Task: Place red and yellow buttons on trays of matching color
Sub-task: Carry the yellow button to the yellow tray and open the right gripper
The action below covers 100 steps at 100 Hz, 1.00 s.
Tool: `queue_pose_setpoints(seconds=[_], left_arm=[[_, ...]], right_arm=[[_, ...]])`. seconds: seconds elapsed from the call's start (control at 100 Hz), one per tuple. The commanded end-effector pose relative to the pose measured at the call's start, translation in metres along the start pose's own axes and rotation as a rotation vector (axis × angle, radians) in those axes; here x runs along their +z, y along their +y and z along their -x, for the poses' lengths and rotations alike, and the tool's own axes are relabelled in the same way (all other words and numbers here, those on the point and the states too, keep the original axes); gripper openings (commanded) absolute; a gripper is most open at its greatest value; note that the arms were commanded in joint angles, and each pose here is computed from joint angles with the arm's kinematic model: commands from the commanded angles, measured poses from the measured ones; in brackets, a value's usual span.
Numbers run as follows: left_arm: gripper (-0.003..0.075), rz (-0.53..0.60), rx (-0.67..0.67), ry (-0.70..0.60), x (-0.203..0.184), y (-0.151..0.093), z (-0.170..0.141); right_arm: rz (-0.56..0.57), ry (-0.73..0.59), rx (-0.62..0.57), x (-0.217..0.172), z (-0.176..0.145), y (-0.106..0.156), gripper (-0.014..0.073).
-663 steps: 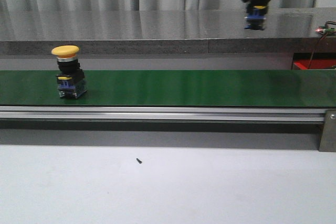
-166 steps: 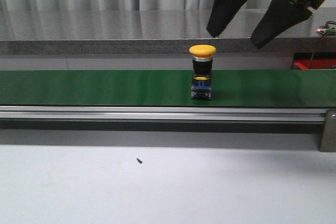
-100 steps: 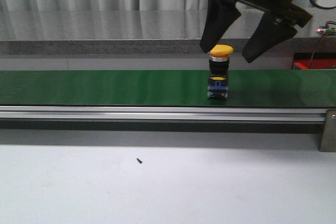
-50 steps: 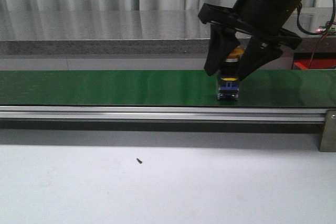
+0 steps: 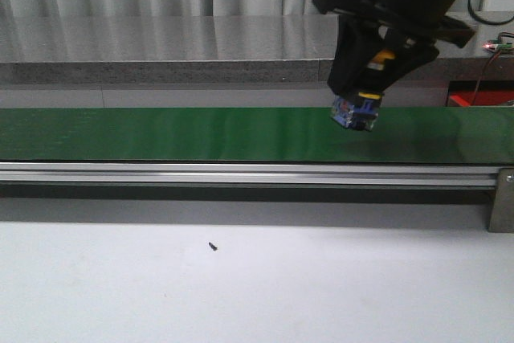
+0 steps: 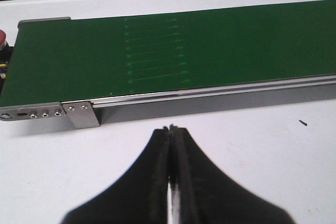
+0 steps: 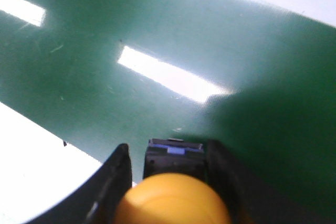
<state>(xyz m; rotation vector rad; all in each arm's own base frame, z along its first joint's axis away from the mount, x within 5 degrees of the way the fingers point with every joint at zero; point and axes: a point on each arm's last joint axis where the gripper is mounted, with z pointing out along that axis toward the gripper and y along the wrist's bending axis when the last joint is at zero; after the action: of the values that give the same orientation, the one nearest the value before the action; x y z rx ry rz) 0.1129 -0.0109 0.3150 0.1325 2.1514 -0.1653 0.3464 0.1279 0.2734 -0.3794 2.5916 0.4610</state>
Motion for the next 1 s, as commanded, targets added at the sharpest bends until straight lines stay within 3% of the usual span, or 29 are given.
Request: queue_pose_setpoints(seconds=[0.0,0.16,0.54,0.75,0.99], left_arm=[[-0.0020,0.002,-0.009,-0.089,-0.005,-0.001,0.013],[-0.0020,0.002,-0.009,-0.089,-0.005,-0.001,0.013],[-0.0020,0.002,-0.009,-0.089,-0.005,-0.001,0.013],[-0.0020,0.002,-0.009,-0.089,-0.005,-0.001,0.013],[-0.0020,0.002,-0.009,-0.089,-0.005,-0.001,0.013]], right_arm=[[-0.020,-0.123,-0.037,-0.041,0.011,0.004,0.0254],[-0.059,-0.156,0.017,-0.069,0.008,-0.018,0.0254],[-0.272,-0.219,0.267,-0.130,-0.028,-0.112,0.0254],[-0.372,-0.254,0.411,-0.143,-0.051,-0.157,0.0254],[-0.468,-0.308,0.518,-0.147,-0.076,-0.191,0.0254]])
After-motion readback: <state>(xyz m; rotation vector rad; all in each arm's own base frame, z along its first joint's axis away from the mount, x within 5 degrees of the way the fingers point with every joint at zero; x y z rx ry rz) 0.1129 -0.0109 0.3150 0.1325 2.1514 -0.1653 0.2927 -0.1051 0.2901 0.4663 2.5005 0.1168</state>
